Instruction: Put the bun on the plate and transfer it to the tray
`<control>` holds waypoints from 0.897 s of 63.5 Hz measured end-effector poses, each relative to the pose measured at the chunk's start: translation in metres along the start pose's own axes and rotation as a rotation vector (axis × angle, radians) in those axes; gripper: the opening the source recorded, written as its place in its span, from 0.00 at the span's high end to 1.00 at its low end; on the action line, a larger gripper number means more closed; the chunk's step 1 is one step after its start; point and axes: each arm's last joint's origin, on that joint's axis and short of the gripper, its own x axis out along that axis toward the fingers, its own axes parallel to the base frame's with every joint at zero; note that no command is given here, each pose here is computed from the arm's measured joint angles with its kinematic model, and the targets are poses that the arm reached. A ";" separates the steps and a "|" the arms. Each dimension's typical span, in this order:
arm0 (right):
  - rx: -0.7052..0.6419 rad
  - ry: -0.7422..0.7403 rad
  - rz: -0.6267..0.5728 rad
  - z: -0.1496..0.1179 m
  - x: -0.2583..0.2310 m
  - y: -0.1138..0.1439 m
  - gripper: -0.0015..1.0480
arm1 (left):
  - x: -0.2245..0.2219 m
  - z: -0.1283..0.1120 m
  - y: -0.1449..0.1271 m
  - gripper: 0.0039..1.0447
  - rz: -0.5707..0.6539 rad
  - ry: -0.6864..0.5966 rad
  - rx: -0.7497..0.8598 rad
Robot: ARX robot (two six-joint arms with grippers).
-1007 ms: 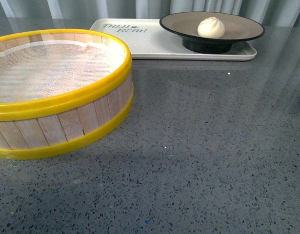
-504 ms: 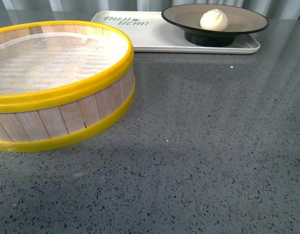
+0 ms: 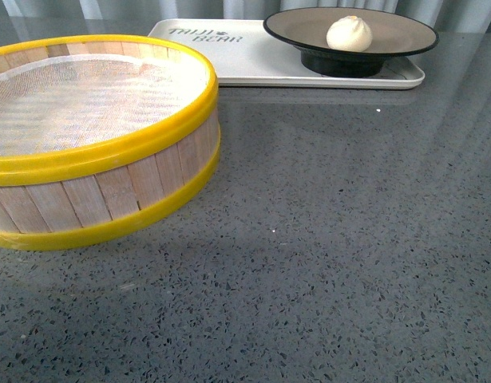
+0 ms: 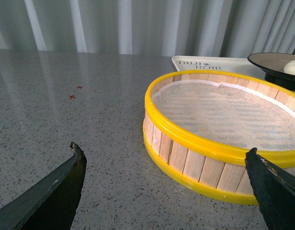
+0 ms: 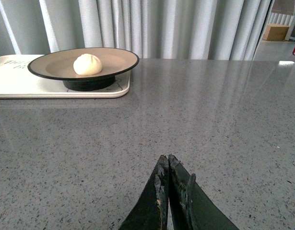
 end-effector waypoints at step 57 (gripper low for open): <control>0.000 -0.020 0.000 0.004 -0.028 0.000 0.98 | 0.000 0.000 0.000 0.06 0.000 0.000 0.000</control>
